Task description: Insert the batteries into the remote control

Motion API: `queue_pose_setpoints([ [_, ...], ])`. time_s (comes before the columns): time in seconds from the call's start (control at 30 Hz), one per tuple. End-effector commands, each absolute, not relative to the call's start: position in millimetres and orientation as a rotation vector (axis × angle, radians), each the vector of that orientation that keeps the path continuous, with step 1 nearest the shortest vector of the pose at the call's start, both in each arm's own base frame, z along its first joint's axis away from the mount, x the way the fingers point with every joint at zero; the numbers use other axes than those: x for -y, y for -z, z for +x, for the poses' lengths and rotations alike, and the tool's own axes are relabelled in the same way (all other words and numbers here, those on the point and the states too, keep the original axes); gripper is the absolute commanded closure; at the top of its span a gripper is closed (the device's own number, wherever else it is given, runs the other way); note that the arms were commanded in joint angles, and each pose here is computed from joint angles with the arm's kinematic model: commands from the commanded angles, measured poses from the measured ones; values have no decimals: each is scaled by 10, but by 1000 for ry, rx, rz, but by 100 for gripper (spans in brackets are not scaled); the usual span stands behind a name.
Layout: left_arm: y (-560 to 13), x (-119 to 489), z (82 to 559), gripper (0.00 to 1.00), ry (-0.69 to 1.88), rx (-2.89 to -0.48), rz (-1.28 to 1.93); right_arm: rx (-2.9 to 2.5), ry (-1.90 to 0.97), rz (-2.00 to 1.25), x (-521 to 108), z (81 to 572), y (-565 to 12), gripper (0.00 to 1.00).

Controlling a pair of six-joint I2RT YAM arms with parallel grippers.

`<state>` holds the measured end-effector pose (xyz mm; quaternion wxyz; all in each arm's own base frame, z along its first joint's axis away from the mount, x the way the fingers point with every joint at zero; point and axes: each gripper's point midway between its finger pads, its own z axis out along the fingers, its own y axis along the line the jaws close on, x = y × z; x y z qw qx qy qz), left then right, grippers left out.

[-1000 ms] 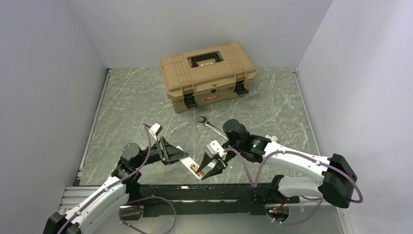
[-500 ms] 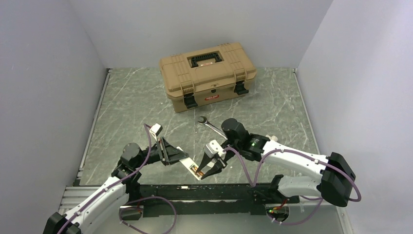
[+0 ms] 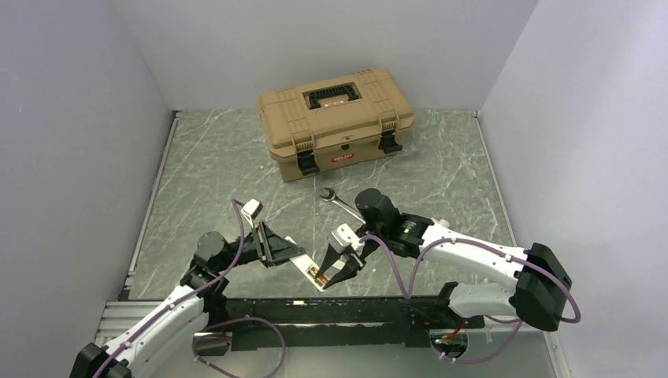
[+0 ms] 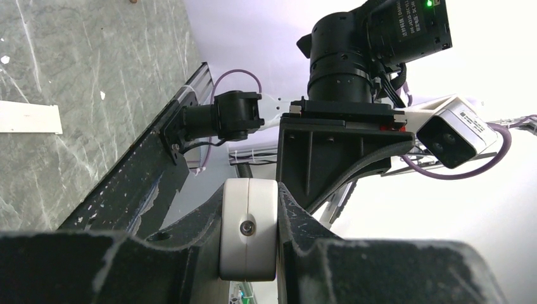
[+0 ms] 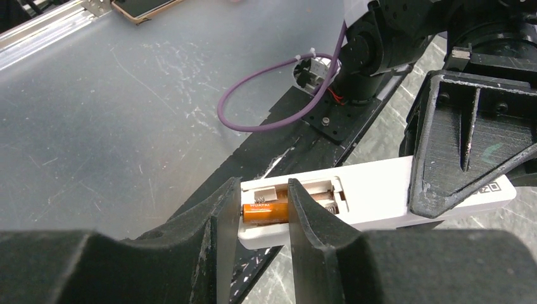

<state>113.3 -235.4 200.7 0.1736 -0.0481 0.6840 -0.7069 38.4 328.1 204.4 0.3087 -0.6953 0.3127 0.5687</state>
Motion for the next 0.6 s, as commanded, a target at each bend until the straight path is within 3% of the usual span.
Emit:
queue_pose_setpoints([
  [0.0, -2271, 2338, 1054, 100, 2071, -1829, -47, -767, -1504, -1842, -3321, 408, -2126, 65],
  [0.57, -2303, 2332, 1023, 100, 2089, -1817, -32, -780, -1484, -1855, -3385, 480, -2074, 66],
])
